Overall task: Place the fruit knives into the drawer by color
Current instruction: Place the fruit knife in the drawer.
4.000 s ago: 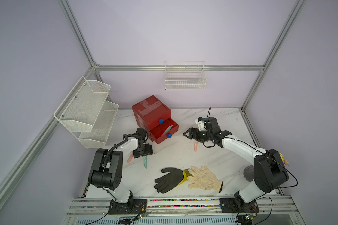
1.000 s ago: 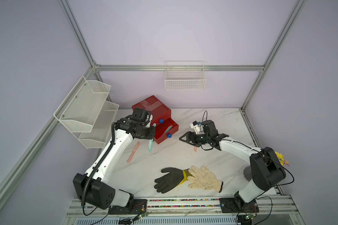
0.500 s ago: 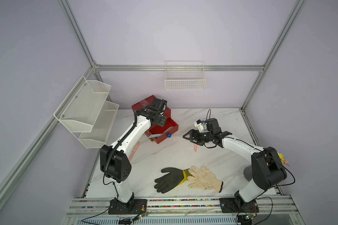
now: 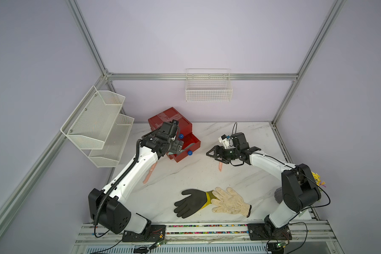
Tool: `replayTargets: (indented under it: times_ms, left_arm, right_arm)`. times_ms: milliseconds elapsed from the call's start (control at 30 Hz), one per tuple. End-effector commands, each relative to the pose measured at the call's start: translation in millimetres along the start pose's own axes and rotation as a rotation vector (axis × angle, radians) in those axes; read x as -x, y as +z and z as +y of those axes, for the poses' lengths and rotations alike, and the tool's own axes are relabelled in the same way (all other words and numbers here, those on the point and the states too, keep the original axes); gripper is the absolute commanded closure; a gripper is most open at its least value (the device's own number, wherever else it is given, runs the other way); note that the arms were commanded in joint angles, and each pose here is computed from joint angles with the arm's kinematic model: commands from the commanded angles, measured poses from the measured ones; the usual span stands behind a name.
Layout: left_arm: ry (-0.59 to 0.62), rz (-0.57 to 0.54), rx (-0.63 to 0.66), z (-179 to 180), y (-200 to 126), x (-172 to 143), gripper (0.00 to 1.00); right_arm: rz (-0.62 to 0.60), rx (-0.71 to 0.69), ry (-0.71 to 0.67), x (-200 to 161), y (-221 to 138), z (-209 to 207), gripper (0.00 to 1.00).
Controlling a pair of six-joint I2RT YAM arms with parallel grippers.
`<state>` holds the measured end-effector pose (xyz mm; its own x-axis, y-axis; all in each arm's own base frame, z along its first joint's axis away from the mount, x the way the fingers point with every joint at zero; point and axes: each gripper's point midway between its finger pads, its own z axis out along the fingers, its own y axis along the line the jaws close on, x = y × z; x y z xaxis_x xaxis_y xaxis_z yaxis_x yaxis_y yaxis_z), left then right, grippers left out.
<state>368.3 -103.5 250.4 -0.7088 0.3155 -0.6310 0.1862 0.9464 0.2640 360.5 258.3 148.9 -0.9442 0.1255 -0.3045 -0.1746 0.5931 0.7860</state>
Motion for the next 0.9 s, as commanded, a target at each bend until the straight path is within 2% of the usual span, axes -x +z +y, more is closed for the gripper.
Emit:
replayTargets:
  times_ms: [0, 67, 167, 200, 267, 333, 367, 567, 700, 867]
  left_arm:
    - [-0.069, 0.109, 0.012, 5.6, 5.2, -33.8, 0.05]
    - [-0.116, 0.136, -0.004, 9.2, 5.6, -48.4, 0.12]
    - [-0.184, 0.179, -0.021, 14.6, 11.9, -67.8, 0.34]
    - [-0.196, 0.192, -0.028, 15.8, 14.6, -73.7, 0.44]
    - [-0.273, 0.217, -0.041, 19.4, 23.2, -87.2, 0.74]
    - [-0.321, 0.239, -0.064, 20.6, 31.9, -98.0, 0.95]
    - [-0.340, 0.238, -0.079, 19.8, 36.1, -99.4, 1.00]
    - [-0.388, 0.156, -0.154, 8.1, 55.7, -81.1, 1.00]
    - [-0.390, 0.168, -0.191, 0.3, 71.3, -71.7, 1.00]
    - [-0.407, 0.127, -0.218, -2.4, 79.7, -50.0, 1.00]
  right_arm:
    - [0.008, 0.011, 0.001, -3.8, 2.7, -2.3, 0.08]
    - [0.009, 0.010, 0.000, -4.8, 2.3, -3.1, 0.08]
    - [0.008, 0.005, 0.002, -6.8, 1.4, -4.4, 0.08]
    - [0.008, 0.003, 0.002, -7.6, 0.9, -4.8, 0.08]
    - [0.008, 0.002, 0.000, -8.9, -0.8, -4.3, 0.08]
    - [0.006, 0.001, -0.002, -9.3, -2.1, -4.6, 0.08]
    - [0.005, 0.001, -0.004, -9.3, -2.7, -4.2, 0.08]
    - [0.005, -0.004, 0.000, -9.2, -5.3, -7.1, 0.08]
    - [0.002, -0.007, 0.000, -8.4, -7.8, -8.4, 0.08]
    - [-0.010, -0.010, 0.005, -6.1, -12.5, -10.9, 0.08]
